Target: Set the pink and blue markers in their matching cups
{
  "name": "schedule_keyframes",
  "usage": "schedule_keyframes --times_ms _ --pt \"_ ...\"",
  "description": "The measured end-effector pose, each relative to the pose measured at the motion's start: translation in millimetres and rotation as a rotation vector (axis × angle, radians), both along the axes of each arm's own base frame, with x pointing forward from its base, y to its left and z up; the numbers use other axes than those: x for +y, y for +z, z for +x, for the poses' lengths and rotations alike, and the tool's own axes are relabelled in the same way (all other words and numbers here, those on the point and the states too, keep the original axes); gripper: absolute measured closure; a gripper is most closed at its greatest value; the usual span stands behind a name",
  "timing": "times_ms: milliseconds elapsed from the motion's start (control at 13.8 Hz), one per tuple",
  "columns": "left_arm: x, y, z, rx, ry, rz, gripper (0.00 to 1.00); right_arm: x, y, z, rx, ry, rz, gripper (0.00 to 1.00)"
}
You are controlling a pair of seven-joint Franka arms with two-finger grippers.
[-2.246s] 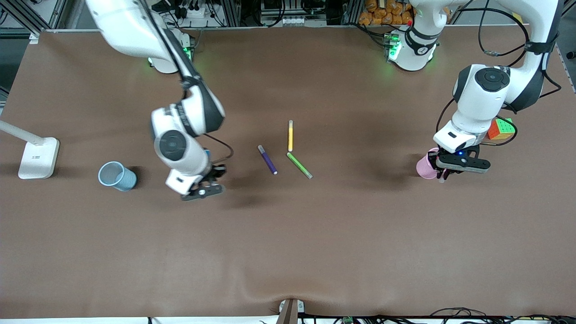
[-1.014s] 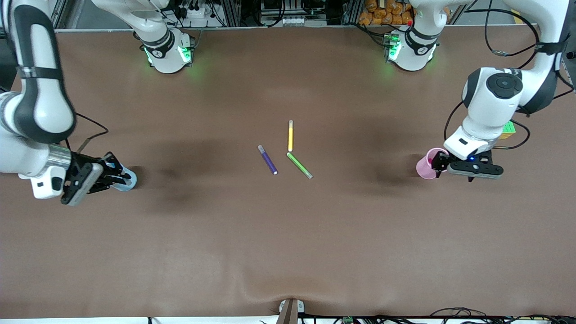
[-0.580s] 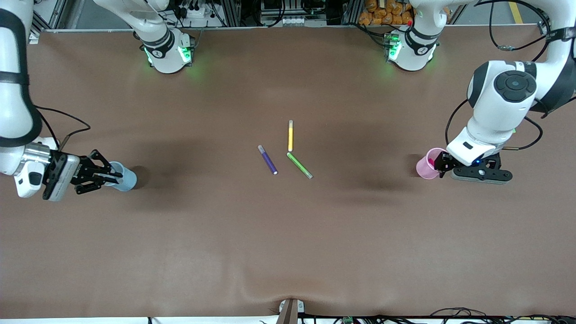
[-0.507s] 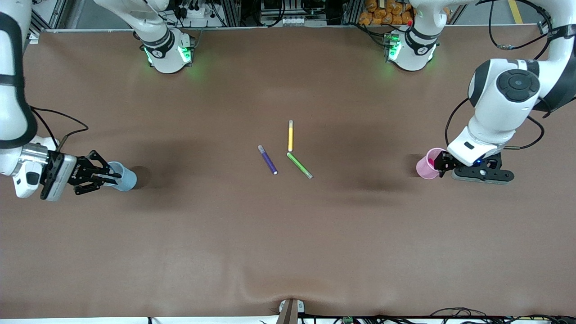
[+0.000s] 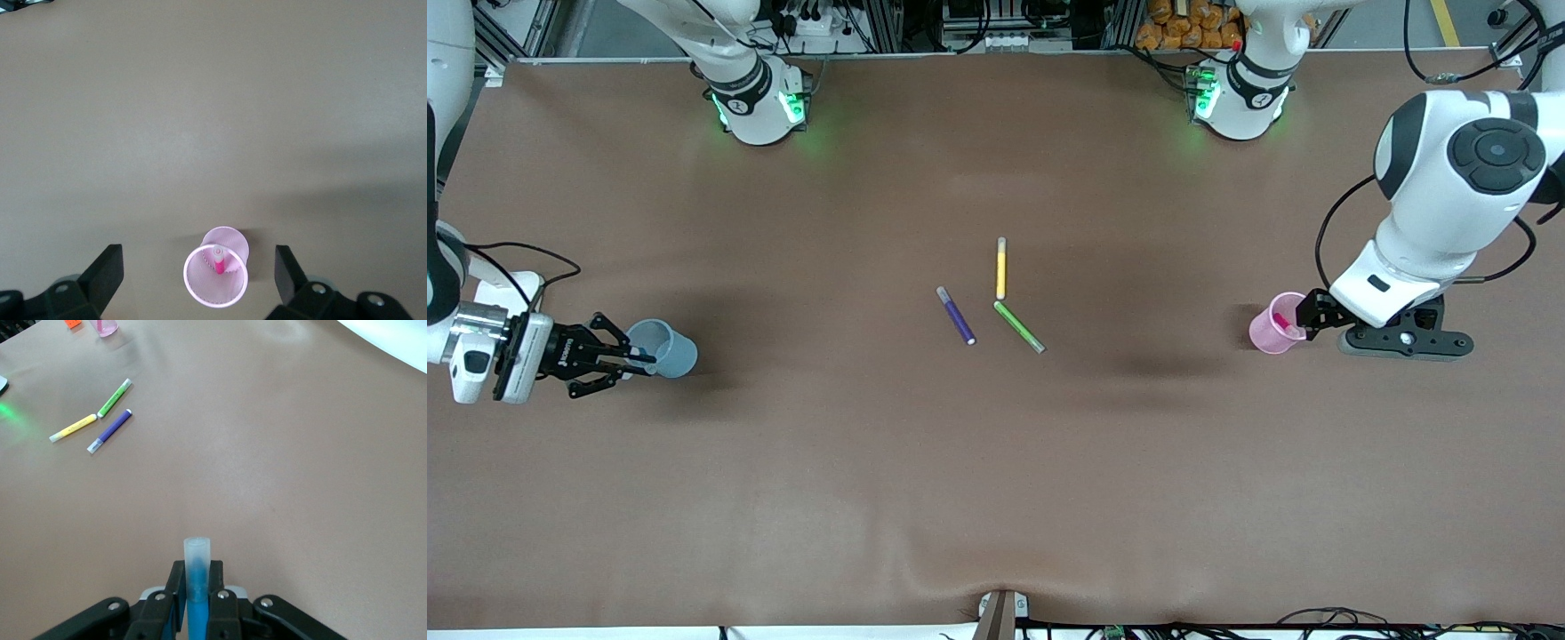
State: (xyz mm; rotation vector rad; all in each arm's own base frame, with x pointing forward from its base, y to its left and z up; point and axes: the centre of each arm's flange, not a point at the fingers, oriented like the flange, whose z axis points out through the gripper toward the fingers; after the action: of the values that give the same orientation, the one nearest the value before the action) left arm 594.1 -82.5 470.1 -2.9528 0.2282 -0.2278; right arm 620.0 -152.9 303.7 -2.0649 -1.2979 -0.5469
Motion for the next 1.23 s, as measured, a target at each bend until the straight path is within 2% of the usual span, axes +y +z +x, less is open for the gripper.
schedule_keyframes --times_ms 290,580,652,797,870,1014,1159,1232 --pt "1 21 1 0.035 -0.004 -0.014 0.0 -2 -1 -7 0.036 0.031 0.043 0.83" --pt "12 65 0 0.092 -0.008 0.002 0.0 -12 -4 -14 0.064 0.042 0.039 0.82" --pt "16 77 -1 0.104 -0.007 -0.012 0.0 -13 -5 -16 0.075 0.05 0.04 0.77" --pt "23 97 -3 0.123 0.001 -0.053 0.0 -14 -6 -18 0.102 0.043 0.037 0.54" --pt "27 106 -5 0.132 0.009 -0.061 0.0 -14 -6 -19 0.134 0.033 0.022 0.44" --pt "30 124 -10 0.159 0.022 -0.062 0.0 -13 2 -18 0.205 -0.002 -0.032 0.22" --pt "32 140 -20 0.188 0.034 -0.074 0.0 -2 28 -12 0.266 -0.05 -0.114 0.01" --pt "35 149 -25 0.19 0.042 -0.095 0.0 6 45 -9 0.293 -0.067 -0.177 0.0"
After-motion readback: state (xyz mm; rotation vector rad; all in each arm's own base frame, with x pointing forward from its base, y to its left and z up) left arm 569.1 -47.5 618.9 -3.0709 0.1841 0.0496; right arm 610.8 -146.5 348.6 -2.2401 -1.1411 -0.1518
